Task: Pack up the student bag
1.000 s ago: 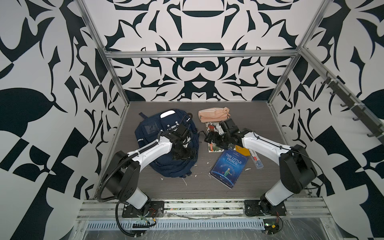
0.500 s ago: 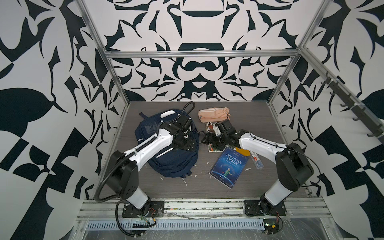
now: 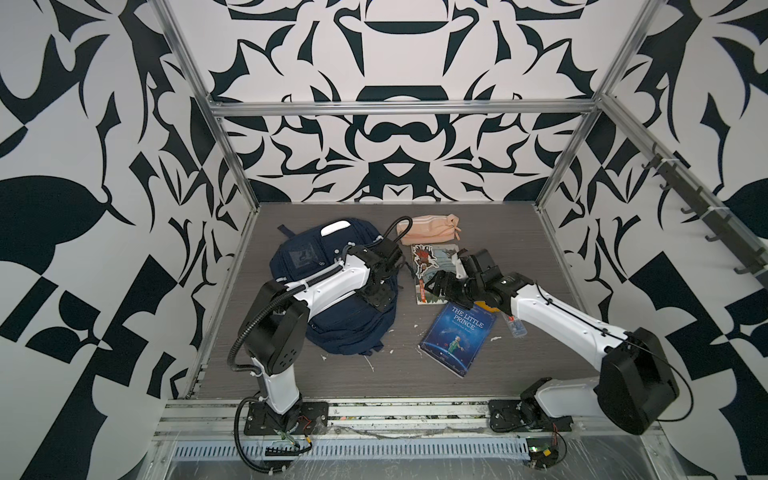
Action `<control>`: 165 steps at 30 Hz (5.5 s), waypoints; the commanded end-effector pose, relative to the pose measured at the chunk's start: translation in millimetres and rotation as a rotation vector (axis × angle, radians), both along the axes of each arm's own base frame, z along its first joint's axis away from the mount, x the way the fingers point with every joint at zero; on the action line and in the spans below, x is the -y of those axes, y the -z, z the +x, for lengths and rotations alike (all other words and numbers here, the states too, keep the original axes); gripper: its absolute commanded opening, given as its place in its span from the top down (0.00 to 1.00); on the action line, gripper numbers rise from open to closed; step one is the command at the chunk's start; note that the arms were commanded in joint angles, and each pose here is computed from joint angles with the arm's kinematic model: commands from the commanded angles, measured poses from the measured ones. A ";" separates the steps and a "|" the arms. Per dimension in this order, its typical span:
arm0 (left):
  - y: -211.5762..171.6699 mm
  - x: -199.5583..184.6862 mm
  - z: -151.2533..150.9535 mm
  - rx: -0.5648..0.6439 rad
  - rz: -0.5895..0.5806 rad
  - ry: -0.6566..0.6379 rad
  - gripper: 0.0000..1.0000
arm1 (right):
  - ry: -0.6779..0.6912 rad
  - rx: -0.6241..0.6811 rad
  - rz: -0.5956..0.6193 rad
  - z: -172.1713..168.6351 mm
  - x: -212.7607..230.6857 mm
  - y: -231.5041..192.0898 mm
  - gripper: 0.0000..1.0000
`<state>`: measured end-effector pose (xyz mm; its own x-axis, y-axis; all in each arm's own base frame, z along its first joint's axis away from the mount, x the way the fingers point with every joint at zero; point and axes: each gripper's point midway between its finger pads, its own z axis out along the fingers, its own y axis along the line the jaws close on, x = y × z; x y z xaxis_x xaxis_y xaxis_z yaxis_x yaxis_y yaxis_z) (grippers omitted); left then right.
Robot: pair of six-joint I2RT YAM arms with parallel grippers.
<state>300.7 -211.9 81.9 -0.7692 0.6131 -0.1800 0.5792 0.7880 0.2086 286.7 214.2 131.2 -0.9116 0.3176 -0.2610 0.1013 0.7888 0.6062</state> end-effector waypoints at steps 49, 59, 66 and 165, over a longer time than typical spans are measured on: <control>-181.4 14.2 -132.2 0.027 -0.755 0.266 1.00 | -0.952 0.660 0.000 -56.1 -36.9 -115.6 0.18; -188.6 14.4 -141.4 -0.032 -0.749 0.288 1.00 | -1.047 0.542 0.055 -59.9 -45.9 -69.4 0.27; -196.4 17.2 -146.5 -0.073 -0.749 0.318 1.00 | -1.093 0.503 0.112 -62.1 -53.2 -56.1 0.30; -232.7 54.9 80.3 0.005 -1.157 -0.687 1.00 | -1.102 0.895 -0.509 -105.6 -165.3 -54.1 1.00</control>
<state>354.4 -251.9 246.7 -0.9187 -0.2899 -0.2681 -0.0575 0.7700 -0.6354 198.0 346.4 158.1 -0.1733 -0.7518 -0.6363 -0.8925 0.3930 -0.2213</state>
